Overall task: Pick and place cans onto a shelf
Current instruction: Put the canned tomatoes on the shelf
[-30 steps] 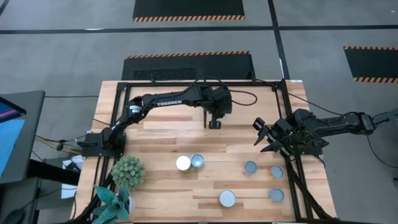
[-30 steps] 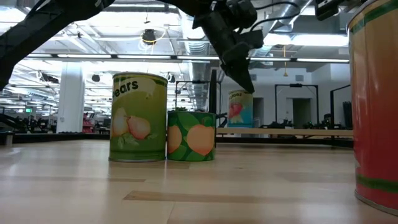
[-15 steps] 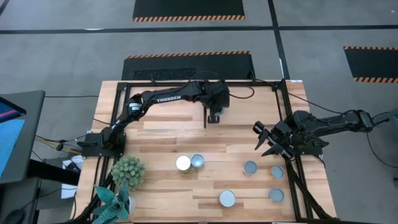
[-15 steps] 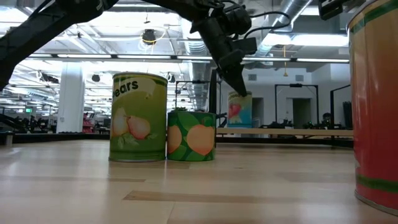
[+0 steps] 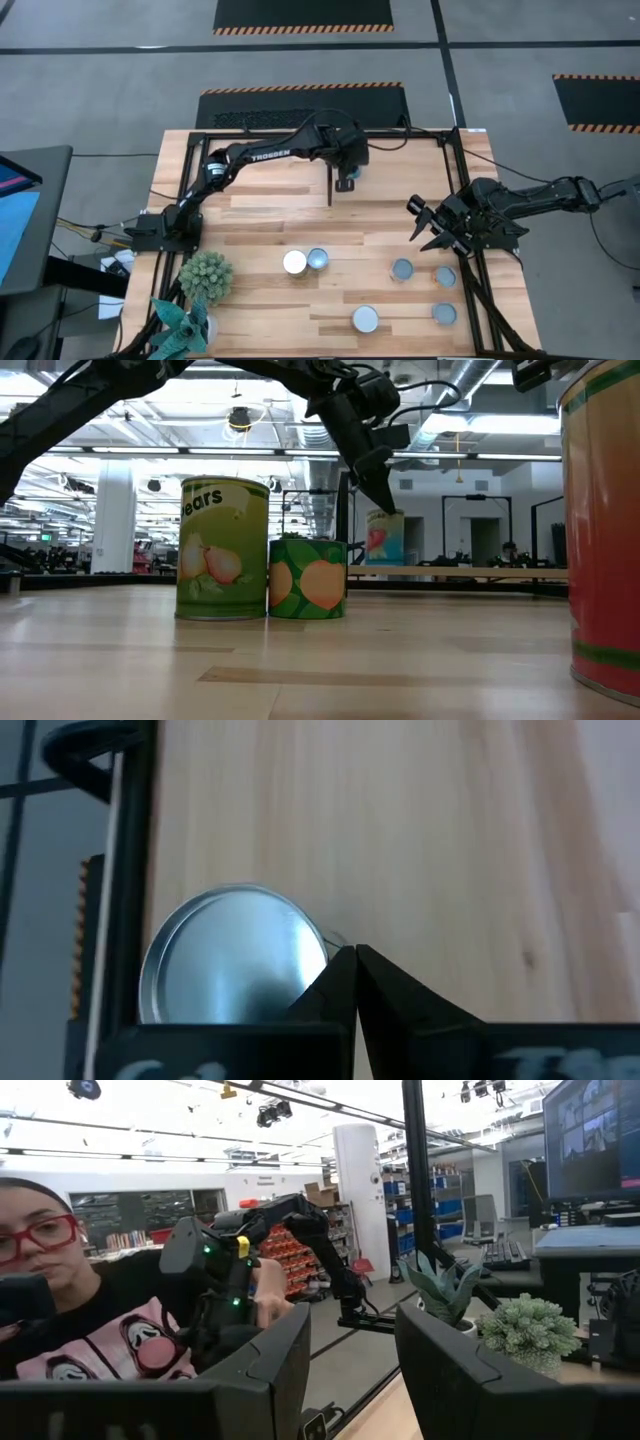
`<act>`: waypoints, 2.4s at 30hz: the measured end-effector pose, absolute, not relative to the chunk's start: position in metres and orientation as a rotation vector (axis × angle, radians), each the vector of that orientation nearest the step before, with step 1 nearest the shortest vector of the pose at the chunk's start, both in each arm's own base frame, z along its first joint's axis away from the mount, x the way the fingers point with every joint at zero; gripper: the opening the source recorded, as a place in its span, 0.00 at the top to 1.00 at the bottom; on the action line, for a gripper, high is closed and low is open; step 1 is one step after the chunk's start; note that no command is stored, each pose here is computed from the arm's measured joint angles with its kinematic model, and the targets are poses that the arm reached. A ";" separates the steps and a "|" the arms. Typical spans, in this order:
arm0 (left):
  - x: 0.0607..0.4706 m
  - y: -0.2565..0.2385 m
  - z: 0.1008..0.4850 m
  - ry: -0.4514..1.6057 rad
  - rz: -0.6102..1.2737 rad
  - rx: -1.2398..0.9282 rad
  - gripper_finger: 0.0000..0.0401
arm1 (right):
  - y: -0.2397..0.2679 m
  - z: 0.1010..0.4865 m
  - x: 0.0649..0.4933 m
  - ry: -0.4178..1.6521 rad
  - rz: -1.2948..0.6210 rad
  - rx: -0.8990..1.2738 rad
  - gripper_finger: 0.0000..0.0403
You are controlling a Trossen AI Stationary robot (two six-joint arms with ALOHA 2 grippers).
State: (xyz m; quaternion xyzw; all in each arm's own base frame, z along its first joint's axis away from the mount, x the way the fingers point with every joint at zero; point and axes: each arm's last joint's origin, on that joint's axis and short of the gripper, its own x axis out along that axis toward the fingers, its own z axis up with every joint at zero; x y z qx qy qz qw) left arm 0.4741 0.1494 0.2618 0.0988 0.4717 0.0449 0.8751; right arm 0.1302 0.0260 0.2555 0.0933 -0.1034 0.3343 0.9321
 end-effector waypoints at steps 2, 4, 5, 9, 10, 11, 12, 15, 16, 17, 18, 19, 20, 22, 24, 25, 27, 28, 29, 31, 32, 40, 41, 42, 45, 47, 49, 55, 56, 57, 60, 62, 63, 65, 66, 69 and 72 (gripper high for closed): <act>0.473 0.152 0.262 0.991 0.114 0.212 1.00 | 0.026 0.256 0.130 -0.212 0.684 0.191 0.57; 0.472 0.154 0.262 0.994 0.118 0.212 1.00 | 0.026 0.256 0.130 -0.212 0.684 0.191 0.57; 0.472 0.155 0.262 0.995 0.124 0.211 1.00 | 0.026 0.256 0.130 -0.212 0.684 0.191 0.57; 0.472 0.156 0.262 0.997 0.145 0.198 1.00 | 0.026 0.255 0.130 -0.209 0.684 0.192 0.57; 0.472 0.156 0.262 0.995 0.142 0.190 1.00 | 0.026 0.255 0.130 -0.209 0.684 0.192 0.57; 0.472 0.155 0.264 0.986 0.127 0.180 1.00 | 0.026 0.255 0.130 -0.209 0.684 0.192 0.57; 0.473 0.153 0.265 0.970 0.108 0.174 1.00 | 0.026 0.255 0.130 -0.209 0.684 0.191 0.57; 0.480 0.150 0.270 0.896 0.072 0.191 1.00 | 0.026 0.255 0.130 -0.208 0.684 0.192 0.57; 0.481 0.149 0.270 0.882 0.067 0.202 1.00 | 0.026 0.255 0.130 -0.209 0.684 0.191 0.57; 0.483 0.149 0.270 0.864 0.066 0.216 1.00 | 0.026 0.255 0.130 -0.209 0.684 0.192 0.57; 0.487 0.149 0.269 0.840 0.067 0.227 1.00 | 0.026 0.255 0.130 -0.209 0.684 0.191 0.57; 0.488 0.150 0.268 0.828 0.066 0.230 1.00 | 0.026 0.255 0.130 -0.208 0.684 0.191 0.57; 0.489 0.150 0.266 0.834 0.059 0.227 1.00 | 0.026 0.255 0.130 -0.208 0.684 0.192 0.57; 0.495 0.152 0.258 0.808 0.061 0.238 1.00 | 0.026 0.255 0.130 -0.209 0.683 0.192 0.57; 0.496 0.153 0.251 0.832 0.052 0.231 1.00 | 0.026 0.255 0.130 -0.208 0.682 0.192 0.57; 0.498 0.154 0.246 0.834 0.052 0.232 1.00 | 0.026 0.255 0.130 -0.208 0.683 0.192 0.57; 0.504 0.154 0.243 0.801 0.057 0.251 1.00 | 0.026 0.255 0.131 -0.203 0.682 0.193 0.57; 0.503 0.154 0.240 0.821 0.051 0.246 1.00 | 0.026 0.255 0.131 -0.200 0.681 0.194 0.57; 0.503 0.154 0.240 0.818 0.051 0.248 1.00 | 0.026 0.255 0.131 -0.201 0.681 0.194 0.57; 0.504 0.154 0.241 0.811 0.051 0.262 1.00 | 0.026 0.254 0.131 -0.196 0.681 0.195 0.57; 0.504 0.154 0.241 0.813 0.059 0.265 1.00 | 0.026 0.254 0.131 -0.194 0.681 0.196 0.57; 0.498 0.155 0.241 0.875 0.099 0.274 1.00 | 0.026 0.254 0.131 -0.193 0.681 0.196 0.57; 0.498 0.155 0.240 0.886 0.104 0.276 1.00 | 0.026 0.254 0.131 -0.193 0.681 0.195 0.57; 0.497 0.155 0.239 0.897 0.103 0.274 1.00 | 0.026 0.254 0.131 -0.192 0.681 0.196 0.57; 0.497 0.155 0.239 0.903 0.108 0.275 1.00 | 0.026 0.254 0.131 -0.189 0.681 0.197 0.57; 0.496 0.155 0.239 0.910 0.116 0.279 1.00 | 0.026 0.254 0.131 -0.189 0.681 0.197 0.57; 0.495 0.155 0.238 0.924 0.130 0.286 1.00 | 0.026 0.254 0.131 -0.189 0.681 0.197 0.57; 0.493 0.156 0.237 0.953 0.145 0.291 1.00 | 0.026 0.254 0.131 -0.189 0.681 0.196 0.57; 0.493 0.156 0.237 0.960 0.148 0.292 1.00 | 0.026 0.254 0.131 -0.188 0.681 0.196 0.57; 0.493 0.156 0.236 0.967 0.154 0.295 1.00 | 0.026 0.254 0.131 -0.188 0.681 0.196 0.57; 0.492 0.156 0.236 0.978 0.172 0.303 1.00 | 0.026 0.254 0.131 -0.188 0.682 0.197 0.57; 0.492 0.156 0.236 0.982 0.175 0.304 1.00 | 0.026 0.254 0.131 -0.188 0.682 0.196 0.57; 0.492 0.157 0.236 0.984 0.184 0.309 1.00 | 0.026 0.254 0.131 -0.188 0.682 0.196 0.57; 0.491 0.157 0.236 0.990 0.201 0.317 1.00 | 0.026 0.254 0.131 -0.188 0.682 0.196 0.57; 0.491 0.157 0.236 0.992 0.210 0.321 1.00 | 0.026 0.254 0.131 -0.188 0.682 0.196 0.57; 0.491 0.157 0.236 1.000 0.218 0.325 1.00 | 0.026 0.254 0.131 -0.188 0.682 0.196 0.57; 0.493 0.152 0.243 0.977 0.176 0.316 1.00 | 0.026 0.253 0.131 -0.189 0.681 0.191 0.57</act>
